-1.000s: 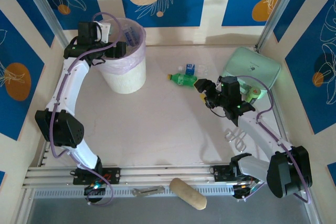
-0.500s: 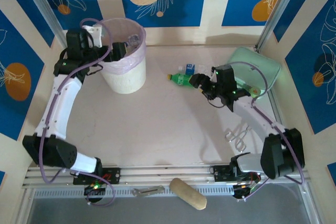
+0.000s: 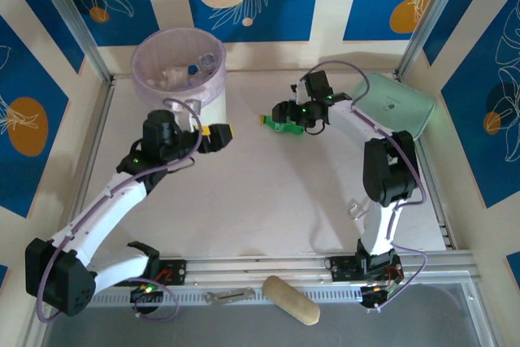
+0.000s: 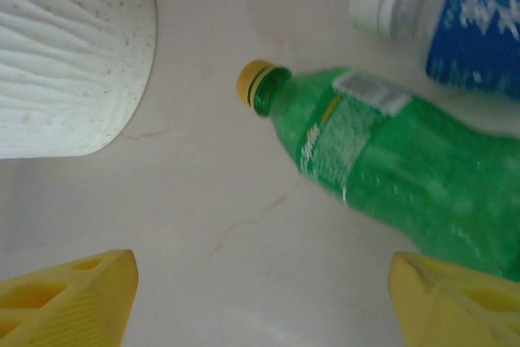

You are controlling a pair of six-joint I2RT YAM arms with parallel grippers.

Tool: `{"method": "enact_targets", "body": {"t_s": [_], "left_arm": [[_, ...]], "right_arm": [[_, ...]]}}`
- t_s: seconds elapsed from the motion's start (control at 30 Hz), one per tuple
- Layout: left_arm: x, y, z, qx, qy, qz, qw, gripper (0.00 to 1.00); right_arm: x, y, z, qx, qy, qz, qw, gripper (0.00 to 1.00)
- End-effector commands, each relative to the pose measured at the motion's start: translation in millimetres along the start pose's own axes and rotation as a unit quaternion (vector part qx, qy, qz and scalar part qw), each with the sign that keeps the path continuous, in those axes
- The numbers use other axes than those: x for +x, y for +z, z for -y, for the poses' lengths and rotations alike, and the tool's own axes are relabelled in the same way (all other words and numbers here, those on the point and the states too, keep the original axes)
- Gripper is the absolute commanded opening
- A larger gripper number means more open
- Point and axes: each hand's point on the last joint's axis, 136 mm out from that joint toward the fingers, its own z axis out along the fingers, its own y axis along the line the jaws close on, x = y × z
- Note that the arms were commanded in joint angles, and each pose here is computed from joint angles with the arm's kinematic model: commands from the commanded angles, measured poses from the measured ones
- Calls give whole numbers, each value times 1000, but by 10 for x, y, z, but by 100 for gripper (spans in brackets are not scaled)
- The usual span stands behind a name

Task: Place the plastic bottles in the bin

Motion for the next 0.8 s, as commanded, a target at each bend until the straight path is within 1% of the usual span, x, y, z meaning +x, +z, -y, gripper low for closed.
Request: {"method": "enact_targets", "body": {"t_s": [0.0,0.17,0.33,0.53,0.77], "left_arm": [[-125,-60,158,26,-9,54,998,100],[-24,-30,144,26,-6,48,998,100],[31,-26,110,21,-2,45,999,100],[75,-8,77,19,-2,41,999,100],[83,39,66,21,-7,39,999,100]], "right_arm": [[-109,118,7,45,-87,-10,995,83],[-223,394,55,84,-142,-34,986,83],[-278,543,152,144,-200,-54,968,84],[-196,664,243,152,-221,-84,960,84],[-15,710,215,136,-222,-102,960,84]]}}
